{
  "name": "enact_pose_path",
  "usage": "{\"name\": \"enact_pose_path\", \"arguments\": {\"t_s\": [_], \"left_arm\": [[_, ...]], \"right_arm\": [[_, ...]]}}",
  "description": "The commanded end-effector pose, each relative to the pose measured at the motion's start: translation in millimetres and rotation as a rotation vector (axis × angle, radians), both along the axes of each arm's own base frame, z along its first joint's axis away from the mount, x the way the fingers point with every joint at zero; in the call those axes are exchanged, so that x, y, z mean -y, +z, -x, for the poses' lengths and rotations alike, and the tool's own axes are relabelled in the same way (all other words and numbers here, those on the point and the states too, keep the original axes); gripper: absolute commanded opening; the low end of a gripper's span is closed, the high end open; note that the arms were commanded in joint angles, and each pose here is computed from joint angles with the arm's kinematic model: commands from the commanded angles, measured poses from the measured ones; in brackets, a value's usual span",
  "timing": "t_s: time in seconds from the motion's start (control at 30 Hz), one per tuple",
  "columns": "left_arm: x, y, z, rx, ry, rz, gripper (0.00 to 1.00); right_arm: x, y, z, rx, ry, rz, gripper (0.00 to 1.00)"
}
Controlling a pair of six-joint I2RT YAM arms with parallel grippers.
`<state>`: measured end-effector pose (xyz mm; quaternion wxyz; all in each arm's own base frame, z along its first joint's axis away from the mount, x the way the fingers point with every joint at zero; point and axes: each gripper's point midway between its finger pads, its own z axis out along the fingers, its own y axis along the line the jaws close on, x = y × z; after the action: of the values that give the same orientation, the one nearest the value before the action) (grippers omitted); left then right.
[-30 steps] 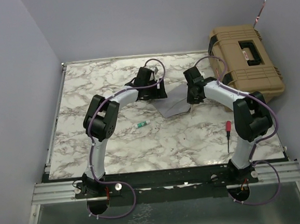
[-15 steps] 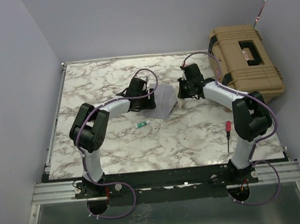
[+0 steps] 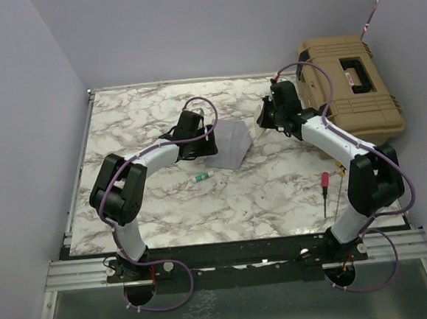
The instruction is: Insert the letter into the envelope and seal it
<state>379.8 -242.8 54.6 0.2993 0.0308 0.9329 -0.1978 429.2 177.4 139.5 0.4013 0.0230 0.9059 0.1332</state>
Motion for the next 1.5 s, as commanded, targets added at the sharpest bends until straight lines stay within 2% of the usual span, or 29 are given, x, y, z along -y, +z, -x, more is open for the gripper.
{"name": "enact_pose_path", "arguments": {"t_s": [0.0, 0.07, 0.17, 0.37, 0.57, 0.77, 0.93, 1.17, 1.33, 1.47], "left_arm": [[1.0, 16.2, -19.1, 0.019, 0.069, 0.039, 0.73], [0.7, 13.9, -21.6, -0.001, 0.084, 0.048, 0.72], [0.4, 11.7, -23.9, -0.026, 0.093, 0.061, 0.73], [0.0, -8.4, -9.9, -0.117, 0.043, 0.079, 0.70], [-5.0, -21.4, -1.2, -0.143, 0.024, 0.061, 0.68], [-4.4, -32.6, 7.0, -0.203, 0.039, 0.082, 0.67], [-8.3, -43.4, 9.6, -0.223, 0.041, 0.058, 0.65], [-6.1, -56.8, 11.8, -0.273, 0.034, 0.050, 0.53], [2.5, -59.0, 17.4, -0.315, 0.015, 0.093, 0.52], [2.8, -61.0, 26.0, -0.340, 0.009, 0.106, 0.52]], "right_arm": [[-42.1, 15.5, 7.6, -0.007, 0.057, -0.283, 0.00], [-57.7, 10.8, 7.4, -0.039, 0.051, -0.398, 0.00], [-68.2, -1.6, 2.1, -0.059, 0.025, -0.490, 0.00], [-63.1, -41.2, -13.1, -0.146, -0.104, -0.466, 0.00], [-49.2, -85.2, -11.2, -0.238, -0.254, -0.430, 0.00], [-47.8, -111.2, -2.2, -0.277, -0.218, -0.387, 0.00], [-56.0, -121.2, -2.7, -0.246, -0.120, -0.383, 0.00], [-59.5, -125.5, 1.7, -0.180, 0.002, -0.319, 0.00], [-63.0, -128.6, 5.8, -0.134, -0.035, -0.211, 0.00], [-77.7, -132.9, 9.0, -0.125, -0.059, -0.203, 0.00]]}}
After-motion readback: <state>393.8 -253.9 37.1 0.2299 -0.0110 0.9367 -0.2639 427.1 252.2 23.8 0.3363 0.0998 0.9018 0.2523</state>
